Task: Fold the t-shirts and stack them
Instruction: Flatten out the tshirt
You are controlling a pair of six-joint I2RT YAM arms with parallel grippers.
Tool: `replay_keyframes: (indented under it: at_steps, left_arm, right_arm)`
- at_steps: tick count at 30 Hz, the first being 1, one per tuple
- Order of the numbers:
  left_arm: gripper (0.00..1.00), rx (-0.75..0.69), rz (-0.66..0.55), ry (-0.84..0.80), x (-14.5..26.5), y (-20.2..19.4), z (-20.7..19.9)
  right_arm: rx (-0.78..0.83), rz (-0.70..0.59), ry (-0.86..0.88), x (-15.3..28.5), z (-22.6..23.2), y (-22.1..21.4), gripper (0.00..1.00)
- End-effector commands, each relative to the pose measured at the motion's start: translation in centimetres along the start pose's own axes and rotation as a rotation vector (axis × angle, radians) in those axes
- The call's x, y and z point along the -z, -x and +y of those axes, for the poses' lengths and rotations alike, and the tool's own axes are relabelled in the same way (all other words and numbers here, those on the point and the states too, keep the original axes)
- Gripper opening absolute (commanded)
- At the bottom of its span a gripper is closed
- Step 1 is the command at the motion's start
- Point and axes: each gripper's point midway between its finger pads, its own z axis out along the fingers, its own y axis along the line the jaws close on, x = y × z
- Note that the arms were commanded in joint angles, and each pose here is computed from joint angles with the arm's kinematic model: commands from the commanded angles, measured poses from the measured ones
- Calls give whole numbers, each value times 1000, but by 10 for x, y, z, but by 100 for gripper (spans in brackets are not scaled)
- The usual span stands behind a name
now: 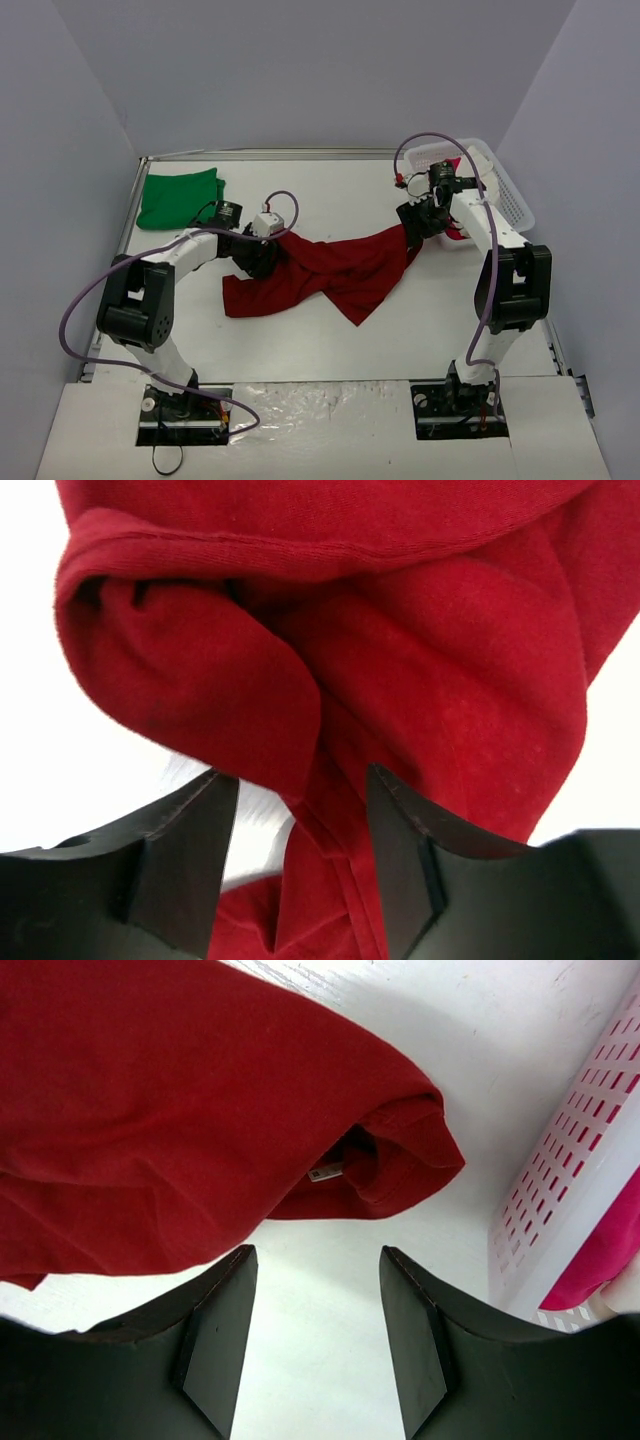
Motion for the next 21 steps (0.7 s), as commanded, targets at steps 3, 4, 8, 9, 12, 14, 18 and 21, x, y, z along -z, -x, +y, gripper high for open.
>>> replay_keyframes:
  at_steps: [3,4,8,9,12,14,18,21]
  left_arm:
    - [34,-25,-25,-14,-7,11,0]
    - [26,-21,-16,-15,-9,9,0]
    - [2,-21,-10,4,-8,9,3]
    - [2,-22,-11,13,-6,9,4]
    - [2,-30,-31,41,9,21,6]
    - [2,-48,-35,68,20,28,8]
    - [2,-44,-27,108,34,34,17]
    - [2,-28,-26,123,39,33,20]
  right_arm:
    - [10,-10,16,8,9,-1,49]
    - [12,-12,13,9,9,-1,49]
    - [40,-18,13,15,15,-3,49]
    - [53,-16,16,17,18,-5,49]
    - [134,-11,33,26,37,-10,49]
    - [203,-11,48,33,54,-11,49]
    - [330,76,102,32,100,-37,49]
    - [418,127,118,31,128,-51,49]
